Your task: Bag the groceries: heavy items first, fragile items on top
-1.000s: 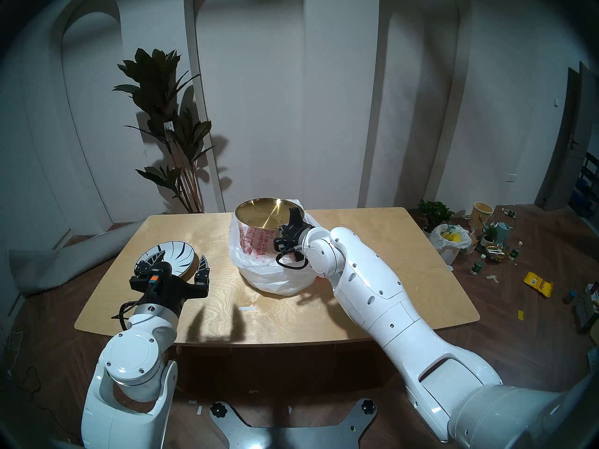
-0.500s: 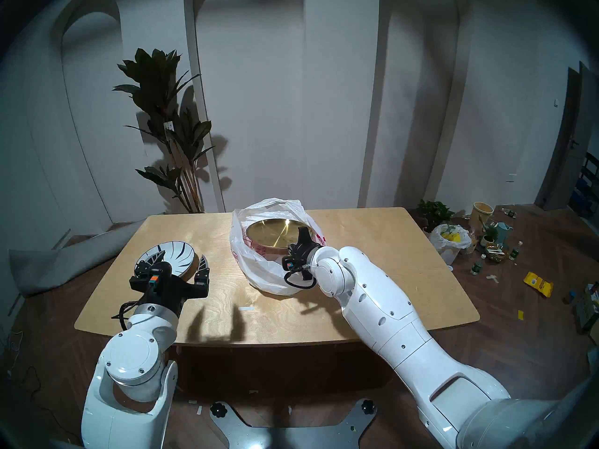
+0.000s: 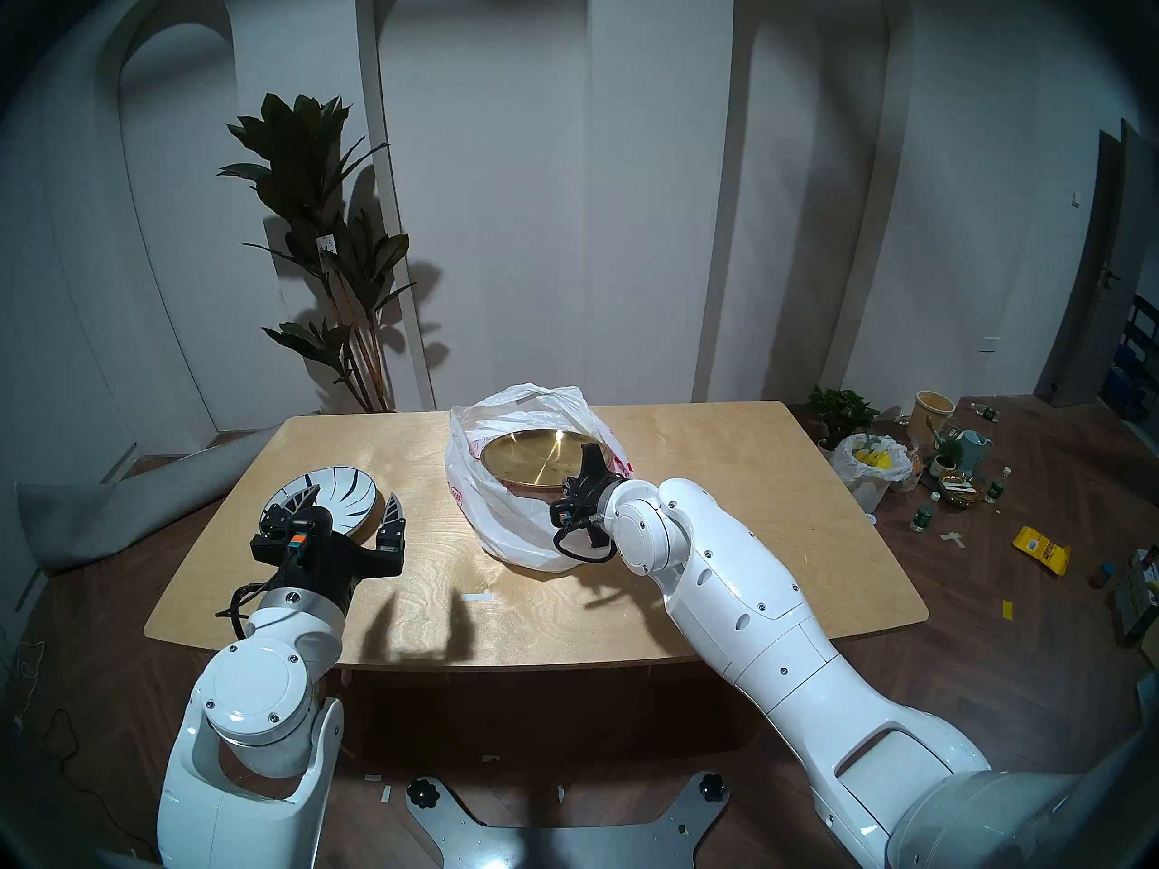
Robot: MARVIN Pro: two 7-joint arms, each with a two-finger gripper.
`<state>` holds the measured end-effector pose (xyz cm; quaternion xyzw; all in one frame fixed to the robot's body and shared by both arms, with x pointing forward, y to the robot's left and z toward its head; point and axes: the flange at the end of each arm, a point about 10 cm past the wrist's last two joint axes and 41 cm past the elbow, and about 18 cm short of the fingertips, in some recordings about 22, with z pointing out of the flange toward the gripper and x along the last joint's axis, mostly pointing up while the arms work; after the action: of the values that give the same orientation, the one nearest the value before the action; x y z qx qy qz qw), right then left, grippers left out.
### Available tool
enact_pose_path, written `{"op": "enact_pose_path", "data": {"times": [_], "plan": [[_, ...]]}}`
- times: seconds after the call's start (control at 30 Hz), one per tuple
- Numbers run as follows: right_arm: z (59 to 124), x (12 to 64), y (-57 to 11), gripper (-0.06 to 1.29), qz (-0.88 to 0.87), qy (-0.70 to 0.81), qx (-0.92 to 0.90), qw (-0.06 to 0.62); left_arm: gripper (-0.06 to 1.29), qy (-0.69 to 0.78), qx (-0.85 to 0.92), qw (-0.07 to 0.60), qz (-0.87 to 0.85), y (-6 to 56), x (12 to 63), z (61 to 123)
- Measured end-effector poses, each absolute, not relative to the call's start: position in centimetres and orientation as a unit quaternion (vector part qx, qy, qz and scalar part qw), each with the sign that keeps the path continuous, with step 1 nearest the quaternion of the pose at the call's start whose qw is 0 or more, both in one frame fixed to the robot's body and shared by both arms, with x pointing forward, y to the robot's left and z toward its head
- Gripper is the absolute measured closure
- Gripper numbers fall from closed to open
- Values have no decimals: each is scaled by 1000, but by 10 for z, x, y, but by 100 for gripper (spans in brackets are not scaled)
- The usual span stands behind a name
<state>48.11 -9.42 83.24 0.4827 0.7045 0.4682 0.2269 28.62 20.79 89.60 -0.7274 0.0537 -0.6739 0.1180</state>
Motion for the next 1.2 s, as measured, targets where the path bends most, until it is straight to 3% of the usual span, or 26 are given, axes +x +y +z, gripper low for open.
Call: {"op": "enact_pose_path", "data": {"times": [0.27, 0.37, 0.4, 0.43, 0.47, 0.97, 1.2], "plan": [[851, 490, -86, 126, 480, 715, 461, 216, -2, 54, -728, 118, -674, 208, 286, 896], [860, 492, -84, 70, 482, 719, 453, 213, -2, 54, -727, 118, -674, 208, 286, 896], [863, 493, -83, 64, 484, 719, 451, 213, -2, 54, -728, 118, -674, 208, 286, 896], [869, 494, -82, 17, 487, 720, 446, 213, -2, 54, -728, 118, -674, 208, 286, 896], [880, 495, -80, -4, 493, 720, 438, 213, -2, 54, -728, 118, -674, 208, 286, 896], [980, 501, -82, -4, 563, 678, 422, 214, -2, 54, -728, 118, -674, 208, 286, 896], [1034, 516, -111, -4, 633, 585, 438, 255, -2, 54, -728, 118, -673, 208, 286, 895]]}}
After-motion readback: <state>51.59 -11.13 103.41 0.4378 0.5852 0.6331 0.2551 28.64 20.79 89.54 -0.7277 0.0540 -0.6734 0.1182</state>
